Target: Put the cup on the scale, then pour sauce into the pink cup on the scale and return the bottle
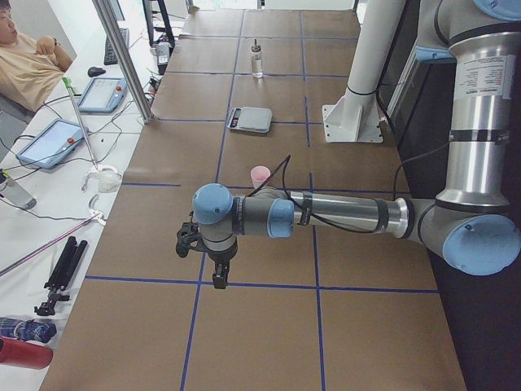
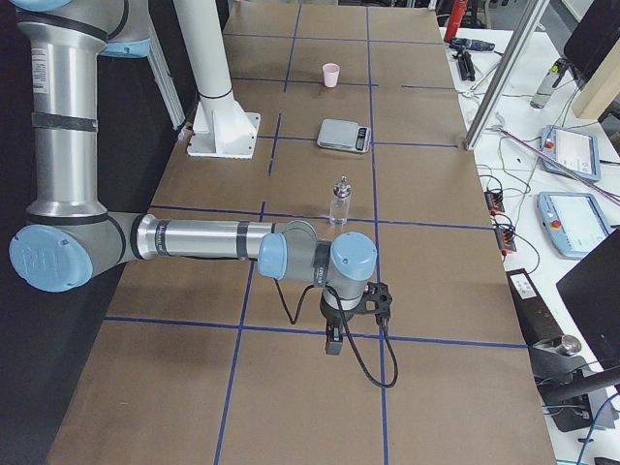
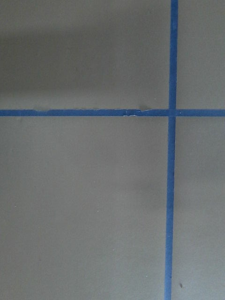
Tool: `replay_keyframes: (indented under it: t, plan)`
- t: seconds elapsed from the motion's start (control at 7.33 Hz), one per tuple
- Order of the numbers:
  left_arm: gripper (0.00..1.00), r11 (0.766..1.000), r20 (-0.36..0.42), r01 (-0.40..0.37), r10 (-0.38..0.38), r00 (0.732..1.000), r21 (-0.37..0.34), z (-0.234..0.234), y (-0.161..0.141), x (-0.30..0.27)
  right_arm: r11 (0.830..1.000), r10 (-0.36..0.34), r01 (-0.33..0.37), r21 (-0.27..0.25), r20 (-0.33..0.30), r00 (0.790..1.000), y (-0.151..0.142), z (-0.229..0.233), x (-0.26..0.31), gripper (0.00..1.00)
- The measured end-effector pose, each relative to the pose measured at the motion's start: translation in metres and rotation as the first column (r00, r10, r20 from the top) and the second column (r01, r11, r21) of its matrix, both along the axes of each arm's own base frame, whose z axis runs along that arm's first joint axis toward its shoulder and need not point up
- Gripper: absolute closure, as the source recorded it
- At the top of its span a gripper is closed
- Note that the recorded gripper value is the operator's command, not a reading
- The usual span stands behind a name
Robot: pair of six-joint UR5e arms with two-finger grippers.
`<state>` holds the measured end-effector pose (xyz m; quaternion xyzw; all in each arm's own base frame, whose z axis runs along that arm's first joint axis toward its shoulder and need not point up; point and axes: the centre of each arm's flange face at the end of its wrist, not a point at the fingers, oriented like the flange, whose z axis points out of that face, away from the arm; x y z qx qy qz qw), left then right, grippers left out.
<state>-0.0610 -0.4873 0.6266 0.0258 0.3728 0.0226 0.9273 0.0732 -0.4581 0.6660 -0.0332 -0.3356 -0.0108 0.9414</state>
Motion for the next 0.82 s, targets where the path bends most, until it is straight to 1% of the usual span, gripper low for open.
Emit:
replay_keyframes:
  t: [0.41,0.68,0.82]
  plan:
    - [0.0,0.999,-0.005,-0.002,0.003,1.0,0.036,-0.009,-0.003,0.002,1.0,0.002,-0.002,0.0,0.002,1.0,-0.001,-0.001,0.0,0.0]
    - [0.0,0.995,-0.006,-0.003,0.003,1.0,0.097,-0.016,-0.007,0.002,1.0,-0.001,0.001,0.017,0.003,1.0,-0.005,-0.009,-0.002,0.0]
    - [0.0,0.992,-0.007,-0.008,0.009,1.0,0.128,-0.022,-0.01,0.006,0.999,-0.003,0.003,0.038,0.004,1.0,-0.013,-0.019,-0.003,0.0]
